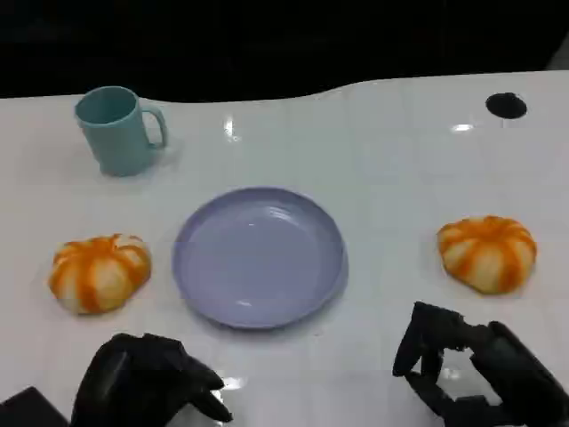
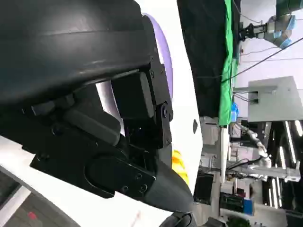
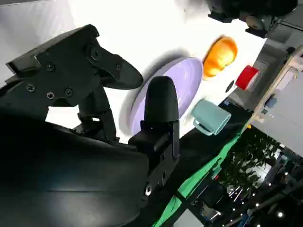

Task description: Grasp the bread from the table and place it into the plate.

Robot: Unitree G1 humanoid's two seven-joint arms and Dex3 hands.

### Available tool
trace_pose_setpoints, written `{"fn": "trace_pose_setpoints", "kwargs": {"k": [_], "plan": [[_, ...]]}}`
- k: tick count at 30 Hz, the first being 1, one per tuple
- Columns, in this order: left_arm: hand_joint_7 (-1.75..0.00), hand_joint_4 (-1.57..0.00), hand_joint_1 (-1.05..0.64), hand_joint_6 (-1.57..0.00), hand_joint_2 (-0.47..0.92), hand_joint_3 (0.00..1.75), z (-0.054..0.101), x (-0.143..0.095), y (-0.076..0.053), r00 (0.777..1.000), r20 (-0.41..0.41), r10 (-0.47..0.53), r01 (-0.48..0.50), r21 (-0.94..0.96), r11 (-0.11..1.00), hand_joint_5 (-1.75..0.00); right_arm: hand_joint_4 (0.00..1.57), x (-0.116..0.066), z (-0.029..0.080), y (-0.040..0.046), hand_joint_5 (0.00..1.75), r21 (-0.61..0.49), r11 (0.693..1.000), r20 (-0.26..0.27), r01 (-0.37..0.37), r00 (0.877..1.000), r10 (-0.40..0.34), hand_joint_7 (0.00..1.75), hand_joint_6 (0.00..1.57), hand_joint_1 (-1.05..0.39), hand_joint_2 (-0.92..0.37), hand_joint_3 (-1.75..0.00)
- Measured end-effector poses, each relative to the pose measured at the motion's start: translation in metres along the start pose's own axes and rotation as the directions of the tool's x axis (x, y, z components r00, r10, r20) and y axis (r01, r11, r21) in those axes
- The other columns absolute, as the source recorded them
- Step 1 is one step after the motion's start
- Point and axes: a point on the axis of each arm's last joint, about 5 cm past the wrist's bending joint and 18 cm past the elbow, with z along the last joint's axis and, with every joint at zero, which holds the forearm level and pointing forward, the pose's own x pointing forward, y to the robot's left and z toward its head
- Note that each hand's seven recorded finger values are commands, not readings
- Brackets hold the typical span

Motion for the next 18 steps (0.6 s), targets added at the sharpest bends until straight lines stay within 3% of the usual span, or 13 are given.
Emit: {"fn": "trace_pose_setpoints", "kwargs": {"k": [18], "plan": [[-0.25,-1.57,-1.05,-1.57,0.88,0.00,-0.0002,0.0002,-0.0006,1.000,-0.001,0.003,-0.003,0.000,1.000,-0.41,0.62,-0.0003,-0.0004,-0.0007,1.75,-0.002,1.000,-0.006,-0.005,1.000,0.005,1.57,0.50,-0.16,-0.56,-1.02]]}}
